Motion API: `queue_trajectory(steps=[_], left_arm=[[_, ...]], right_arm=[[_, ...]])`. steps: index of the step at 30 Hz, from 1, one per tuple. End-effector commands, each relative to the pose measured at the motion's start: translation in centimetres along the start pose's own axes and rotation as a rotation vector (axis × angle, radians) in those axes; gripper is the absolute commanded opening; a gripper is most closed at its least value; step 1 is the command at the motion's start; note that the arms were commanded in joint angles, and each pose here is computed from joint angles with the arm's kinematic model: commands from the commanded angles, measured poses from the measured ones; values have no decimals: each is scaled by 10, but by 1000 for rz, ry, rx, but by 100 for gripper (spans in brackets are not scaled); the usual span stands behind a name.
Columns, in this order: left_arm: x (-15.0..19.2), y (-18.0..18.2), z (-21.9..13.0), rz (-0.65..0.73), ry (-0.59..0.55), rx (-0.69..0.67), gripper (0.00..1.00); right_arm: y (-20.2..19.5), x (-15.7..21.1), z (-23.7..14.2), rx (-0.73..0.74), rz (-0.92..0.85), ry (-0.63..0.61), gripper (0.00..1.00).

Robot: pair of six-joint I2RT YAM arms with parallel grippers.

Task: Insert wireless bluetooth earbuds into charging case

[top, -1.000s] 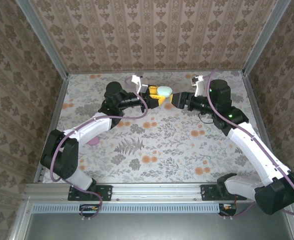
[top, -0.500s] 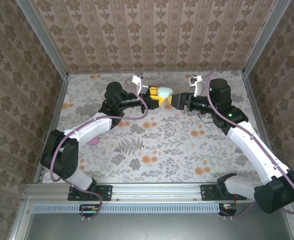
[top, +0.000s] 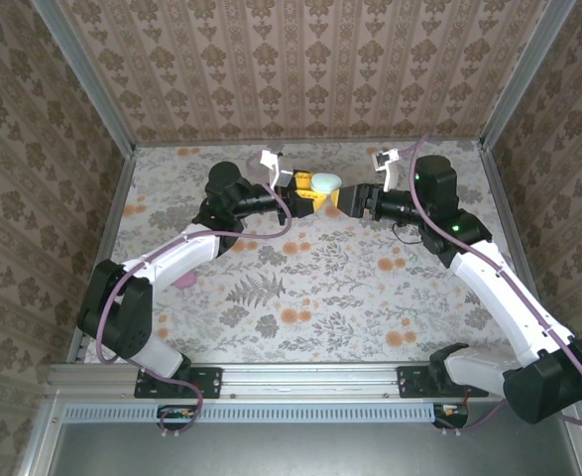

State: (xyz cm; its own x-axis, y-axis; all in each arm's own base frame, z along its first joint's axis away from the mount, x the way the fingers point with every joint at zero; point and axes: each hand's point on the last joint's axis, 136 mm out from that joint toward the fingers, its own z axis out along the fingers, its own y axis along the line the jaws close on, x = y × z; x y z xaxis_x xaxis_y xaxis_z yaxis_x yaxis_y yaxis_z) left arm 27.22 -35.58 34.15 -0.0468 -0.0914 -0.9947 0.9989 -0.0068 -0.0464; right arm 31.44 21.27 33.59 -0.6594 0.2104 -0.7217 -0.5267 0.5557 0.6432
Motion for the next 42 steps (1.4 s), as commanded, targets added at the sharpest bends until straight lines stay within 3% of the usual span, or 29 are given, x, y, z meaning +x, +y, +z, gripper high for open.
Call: queue_trajectory(steps=[1, 42], left_arm=[[-8, -17, -1, 46, -6, 44, 29], [-8, -13, -2, 57, -4, 36, 28]], right_arm=[[16, -17, -5, -38, -12, -44, 71], [23, -26, -15, -71, 44, -64, 73]])
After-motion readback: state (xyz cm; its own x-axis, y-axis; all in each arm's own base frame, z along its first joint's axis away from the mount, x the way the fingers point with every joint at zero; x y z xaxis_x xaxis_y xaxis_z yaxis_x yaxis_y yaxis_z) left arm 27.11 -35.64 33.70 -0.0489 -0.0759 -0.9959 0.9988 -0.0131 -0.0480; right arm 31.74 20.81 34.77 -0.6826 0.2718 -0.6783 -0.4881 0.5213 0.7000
